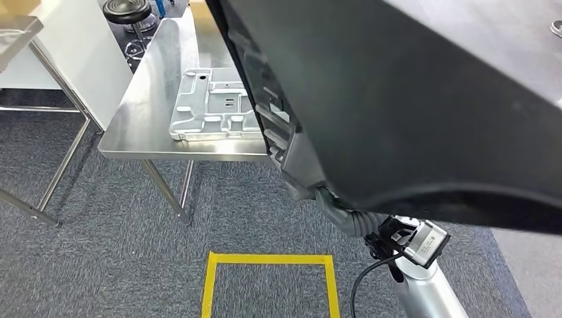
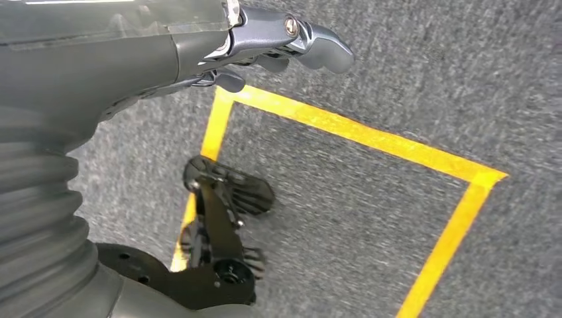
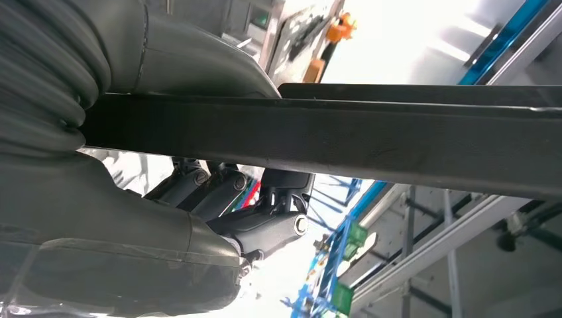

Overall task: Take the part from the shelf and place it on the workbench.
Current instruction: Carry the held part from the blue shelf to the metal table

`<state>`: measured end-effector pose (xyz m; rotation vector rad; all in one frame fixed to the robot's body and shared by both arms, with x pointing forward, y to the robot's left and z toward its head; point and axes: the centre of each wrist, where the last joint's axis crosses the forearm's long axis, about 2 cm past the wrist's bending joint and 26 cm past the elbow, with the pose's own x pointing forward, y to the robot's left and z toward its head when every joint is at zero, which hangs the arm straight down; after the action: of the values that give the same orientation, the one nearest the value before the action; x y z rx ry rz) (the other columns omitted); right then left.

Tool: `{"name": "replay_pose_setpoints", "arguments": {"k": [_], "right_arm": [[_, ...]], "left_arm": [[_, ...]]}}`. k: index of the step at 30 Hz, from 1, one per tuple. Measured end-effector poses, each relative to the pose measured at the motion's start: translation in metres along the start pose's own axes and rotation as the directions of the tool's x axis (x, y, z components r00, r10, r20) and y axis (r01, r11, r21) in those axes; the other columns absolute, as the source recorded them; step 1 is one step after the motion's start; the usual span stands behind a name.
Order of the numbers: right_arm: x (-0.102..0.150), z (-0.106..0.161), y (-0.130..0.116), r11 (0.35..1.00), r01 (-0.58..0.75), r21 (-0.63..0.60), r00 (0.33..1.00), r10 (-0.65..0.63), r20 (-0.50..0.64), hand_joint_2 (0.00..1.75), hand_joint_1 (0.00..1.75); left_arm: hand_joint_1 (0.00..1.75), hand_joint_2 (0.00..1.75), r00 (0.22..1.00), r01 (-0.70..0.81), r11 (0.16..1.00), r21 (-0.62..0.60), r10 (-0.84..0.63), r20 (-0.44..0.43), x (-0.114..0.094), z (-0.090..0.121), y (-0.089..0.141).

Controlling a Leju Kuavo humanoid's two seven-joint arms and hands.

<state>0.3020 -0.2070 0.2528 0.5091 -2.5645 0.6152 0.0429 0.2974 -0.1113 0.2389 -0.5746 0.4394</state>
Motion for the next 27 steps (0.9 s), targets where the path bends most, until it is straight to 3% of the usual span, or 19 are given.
{"name": "replay_pose_setpoints", "arguments": {"k": [8,27], "right_arm": [[0.013,-0.013,-0.014,0.996,-0.065,-0.063,0.997,0.062,-0.035,1.75,1.75],[0.018,-0.021,-0.018,0.989,-0.123,-0.076,0.992,0.121,-0.039,1.75,1.75]], "left_arm": [[0.00,1.75,1.000,-0.024,1.000,0.012,0.024,0.005,0.002,-0.001,-0.002],[0.00,1.75,0.999,-0.040,0.999,0.023,0.040,0.000,0.000,0.000,0.000]]}}
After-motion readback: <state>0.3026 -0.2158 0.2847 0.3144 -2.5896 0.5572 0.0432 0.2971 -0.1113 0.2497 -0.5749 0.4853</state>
